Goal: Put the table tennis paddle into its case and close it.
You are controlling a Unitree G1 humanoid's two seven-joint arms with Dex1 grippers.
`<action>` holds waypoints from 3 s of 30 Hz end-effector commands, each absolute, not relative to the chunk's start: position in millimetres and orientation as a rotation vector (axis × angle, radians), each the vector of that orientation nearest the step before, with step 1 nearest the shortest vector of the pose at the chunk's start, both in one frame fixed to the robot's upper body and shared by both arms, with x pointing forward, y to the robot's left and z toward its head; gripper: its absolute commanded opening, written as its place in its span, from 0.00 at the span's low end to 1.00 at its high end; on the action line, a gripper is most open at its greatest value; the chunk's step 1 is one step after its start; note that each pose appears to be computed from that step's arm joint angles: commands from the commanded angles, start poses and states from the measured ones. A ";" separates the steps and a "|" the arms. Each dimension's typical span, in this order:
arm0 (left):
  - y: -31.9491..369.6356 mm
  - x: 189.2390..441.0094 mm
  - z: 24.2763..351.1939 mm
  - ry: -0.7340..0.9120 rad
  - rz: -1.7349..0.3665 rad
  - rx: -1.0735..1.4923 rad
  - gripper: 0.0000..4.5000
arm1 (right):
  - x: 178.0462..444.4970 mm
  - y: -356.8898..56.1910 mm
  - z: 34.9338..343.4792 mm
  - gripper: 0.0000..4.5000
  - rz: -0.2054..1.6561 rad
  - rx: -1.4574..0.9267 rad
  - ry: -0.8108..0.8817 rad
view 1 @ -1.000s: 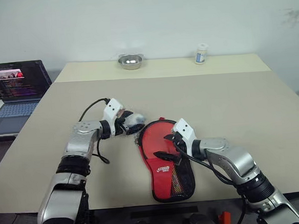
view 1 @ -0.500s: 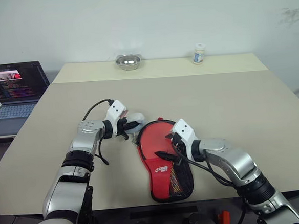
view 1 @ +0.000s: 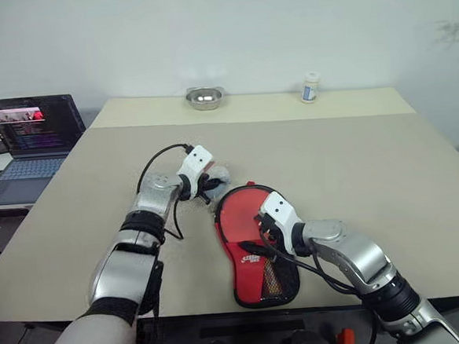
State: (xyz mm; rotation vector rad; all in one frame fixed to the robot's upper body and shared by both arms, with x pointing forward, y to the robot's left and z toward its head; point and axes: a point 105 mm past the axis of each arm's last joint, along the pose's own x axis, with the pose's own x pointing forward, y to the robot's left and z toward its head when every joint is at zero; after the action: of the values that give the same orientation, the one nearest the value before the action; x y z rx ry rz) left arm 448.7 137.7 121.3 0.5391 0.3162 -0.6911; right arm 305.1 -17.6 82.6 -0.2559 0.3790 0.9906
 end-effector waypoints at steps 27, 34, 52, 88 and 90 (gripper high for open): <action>-131.5 391.5 201.1 -0.383 -1.009 1.023 0.12 | 270.4 -37.1 30.6 1.00 0.958 -0.231 0.648; -157.8 358.4 185.9 -0.362 -1.233 0.925 0.12 | 272.7 -38.7 31.1 1.00 0.938 -0.225 0.642; -105.9 380.6 170.6 -0.064 -1.328 0.590 1.00 | 288.0 -41.1 43.0 1.00 0.911 -0.232 0.590; 42.7 362.7 105.3 0.134 -1.440 0.376 1.00 | 295.9 -151.1 189.4 1.00 0.603 -0.277 0.233; 45.0 364.7 91.8 0.168 -1.408 0.398 1.00 | 305.8 -156.5 194.1 1.00 0.584 -0.284 0.218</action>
State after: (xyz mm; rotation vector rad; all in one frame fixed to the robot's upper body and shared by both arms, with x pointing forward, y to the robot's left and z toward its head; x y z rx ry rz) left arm 361.5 46.0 93.7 0.3552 0.1715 -1.4266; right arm 298.6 -152.1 177.4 -0.2557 0.2918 0.6095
